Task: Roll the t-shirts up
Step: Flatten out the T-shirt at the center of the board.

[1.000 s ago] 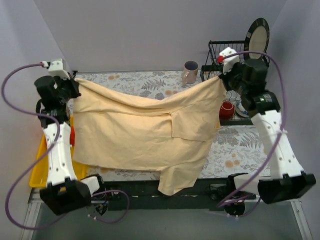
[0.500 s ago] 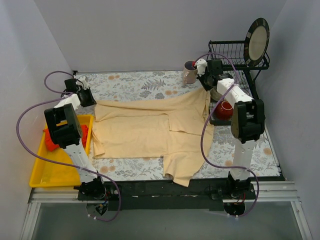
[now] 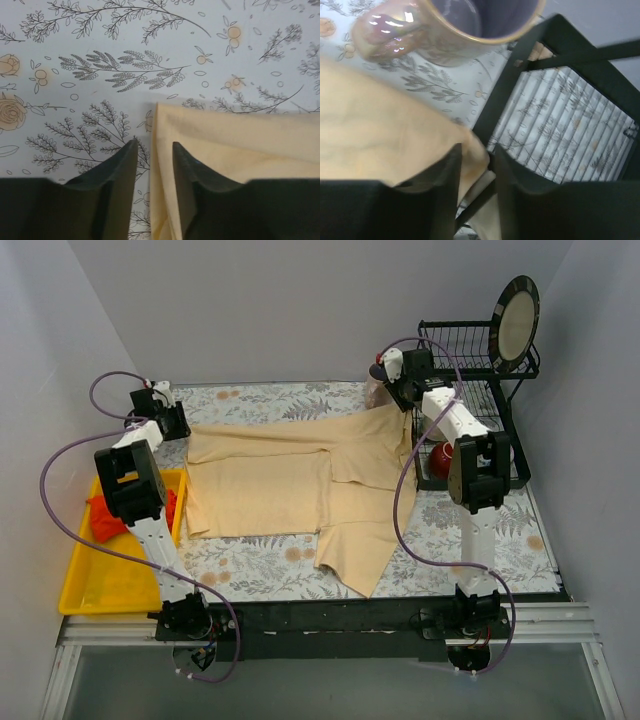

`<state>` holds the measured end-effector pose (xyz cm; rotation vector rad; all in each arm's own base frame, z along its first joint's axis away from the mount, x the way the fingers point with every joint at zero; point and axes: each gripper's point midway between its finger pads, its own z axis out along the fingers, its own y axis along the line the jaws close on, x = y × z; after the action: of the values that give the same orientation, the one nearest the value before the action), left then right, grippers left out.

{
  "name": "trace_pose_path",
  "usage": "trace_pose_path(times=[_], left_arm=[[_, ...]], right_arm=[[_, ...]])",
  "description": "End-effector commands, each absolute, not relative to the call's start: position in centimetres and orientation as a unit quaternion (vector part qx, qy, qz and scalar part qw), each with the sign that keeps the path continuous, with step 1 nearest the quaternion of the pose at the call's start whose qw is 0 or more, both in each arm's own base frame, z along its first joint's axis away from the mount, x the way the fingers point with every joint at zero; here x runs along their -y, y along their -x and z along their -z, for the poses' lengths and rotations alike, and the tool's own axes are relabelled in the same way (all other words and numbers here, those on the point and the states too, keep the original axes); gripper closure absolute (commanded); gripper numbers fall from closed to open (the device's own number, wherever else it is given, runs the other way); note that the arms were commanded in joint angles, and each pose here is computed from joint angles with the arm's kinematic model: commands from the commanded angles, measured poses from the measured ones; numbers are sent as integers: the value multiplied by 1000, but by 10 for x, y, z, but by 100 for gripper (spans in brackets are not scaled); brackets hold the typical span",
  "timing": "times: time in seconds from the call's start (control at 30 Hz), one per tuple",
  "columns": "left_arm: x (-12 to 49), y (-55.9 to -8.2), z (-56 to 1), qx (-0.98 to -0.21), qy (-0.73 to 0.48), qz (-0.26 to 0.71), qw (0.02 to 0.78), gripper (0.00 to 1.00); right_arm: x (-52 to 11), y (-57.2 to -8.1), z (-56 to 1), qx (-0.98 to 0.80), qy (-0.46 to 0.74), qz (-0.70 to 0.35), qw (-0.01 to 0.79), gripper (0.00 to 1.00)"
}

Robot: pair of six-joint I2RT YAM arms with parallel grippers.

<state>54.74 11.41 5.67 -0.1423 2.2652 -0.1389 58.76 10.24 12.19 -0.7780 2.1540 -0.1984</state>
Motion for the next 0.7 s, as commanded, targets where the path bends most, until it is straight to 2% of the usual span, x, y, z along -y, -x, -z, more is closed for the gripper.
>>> trace_pose_path(times=[0.0,0.07,0.13,0.17,0.23,0.33,0.37,0.4,0.5,0.67], left_arm=[[-133,-567,-124,-872,67,10,484,59],[-125,-563,-164,-858,57,20,509,54],[-117,-553,-181,-855,52,34,515,48],[-111,-543,-200,-851,51,40,521,45],[-91,-528,-205,-856,43,83,508,43],[-53,-491,-193,-877,33,145,458,43],[-37,-474,-171,-889,30,163,427,43],[-28,-466,-176,-887,20,168,429,43],[-5,-454,-162,-896,-4,175,408,43],[19,-439,-138,-910,-55,194,362,46]], right_arm=[[-81,-612,-175,-840,272,136,449,49],[-82,-602,-199,-836,274,128,458,40],[-88,-586,-229,-827,281,106,476,37],[-90,-575,-223,-831,289,97,466,35],[-100,-553,-237,-825,307,63,470,34],[-118,-507,-215,-838,346,-13,421,33],[-119,-491,-202,-845,358,-28,396,33],[-120,-473,-190,-849,367,-41,378,33],[-126,-436,-163,-852,397,-79,333,32],[-133,-406,-132,-852,413,-114,302,32]])
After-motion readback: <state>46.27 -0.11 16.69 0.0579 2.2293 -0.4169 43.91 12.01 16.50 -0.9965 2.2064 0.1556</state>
